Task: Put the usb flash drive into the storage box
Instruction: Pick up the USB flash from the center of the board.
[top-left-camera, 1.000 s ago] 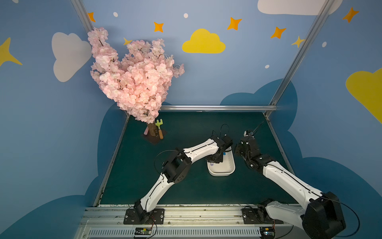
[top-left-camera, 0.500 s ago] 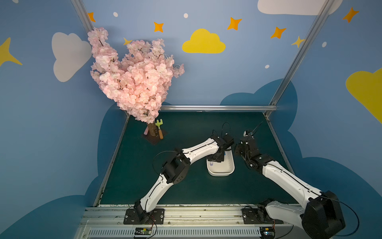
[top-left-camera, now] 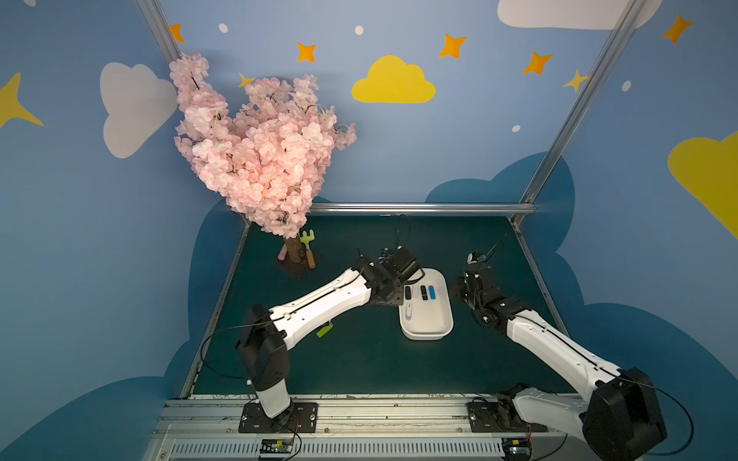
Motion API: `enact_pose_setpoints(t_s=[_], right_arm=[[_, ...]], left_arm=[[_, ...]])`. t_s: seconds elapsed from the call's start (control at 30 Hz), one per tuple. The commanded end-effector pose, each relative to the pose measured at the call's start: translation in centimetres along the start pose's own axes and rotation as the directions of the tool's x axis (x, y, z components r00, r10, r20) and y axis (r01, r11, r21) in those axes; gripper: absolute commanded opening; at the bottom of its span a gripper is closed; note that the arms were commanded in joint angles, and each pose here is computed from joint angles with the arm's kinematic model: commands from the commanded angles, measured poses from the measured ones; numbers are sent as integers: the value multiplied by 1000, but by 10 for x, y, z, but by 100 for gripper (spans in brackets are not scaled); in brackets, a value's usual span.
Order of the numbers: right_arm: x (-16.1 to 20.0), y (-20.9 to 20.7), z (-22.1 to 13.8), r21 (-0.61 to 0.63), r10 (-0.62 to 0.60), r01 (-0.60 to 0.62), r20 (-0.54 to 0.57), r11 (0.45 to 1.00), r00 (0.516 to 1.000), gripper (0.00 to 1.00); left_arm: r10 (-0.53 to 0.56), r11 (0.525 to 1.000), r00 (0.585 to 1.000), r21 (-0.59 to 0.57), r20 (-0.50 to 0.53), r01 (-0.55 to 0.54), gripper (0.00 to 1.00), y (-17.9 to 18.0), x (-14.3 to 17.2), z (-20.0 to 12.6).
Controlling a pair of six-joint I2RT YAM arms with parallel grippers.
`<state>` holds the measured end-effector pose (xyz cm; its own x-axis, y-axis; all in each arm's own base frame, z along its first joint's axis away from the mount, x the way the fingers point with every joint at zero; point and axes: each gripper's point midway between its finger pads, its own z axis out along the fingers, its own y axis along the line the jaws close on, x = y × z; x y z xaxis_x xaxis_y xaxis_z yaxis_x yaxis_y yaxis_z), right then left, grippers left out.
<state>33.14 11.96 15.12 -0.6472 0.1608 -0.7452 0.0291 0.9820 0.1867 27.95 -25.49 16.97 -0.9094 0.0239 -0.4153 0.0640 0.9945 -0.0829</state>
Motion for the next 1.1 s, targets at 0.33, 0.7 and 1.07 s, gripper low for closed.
enact_pose_setpoints(t_s=[0.33, 0.7, 1.07], right_arm=[[43, 176, -21, -621, -265, 97, -184, 778, 947, 30], [166, 306, -32, -916, -805, 355, 66, 184, 589, 30], [204, 363, 1, -860, -845, 504, 325, -78, 425, 34]], left_arm=[[-145, 988, 985, -29, 97, 149, 51, 163, 57, -62], [-157, 988, 956, 24, 246, 156, 51, 181, 55, -88], [-280, 960, 906, 72, 319, 271, 52, 203, 47, -99]])
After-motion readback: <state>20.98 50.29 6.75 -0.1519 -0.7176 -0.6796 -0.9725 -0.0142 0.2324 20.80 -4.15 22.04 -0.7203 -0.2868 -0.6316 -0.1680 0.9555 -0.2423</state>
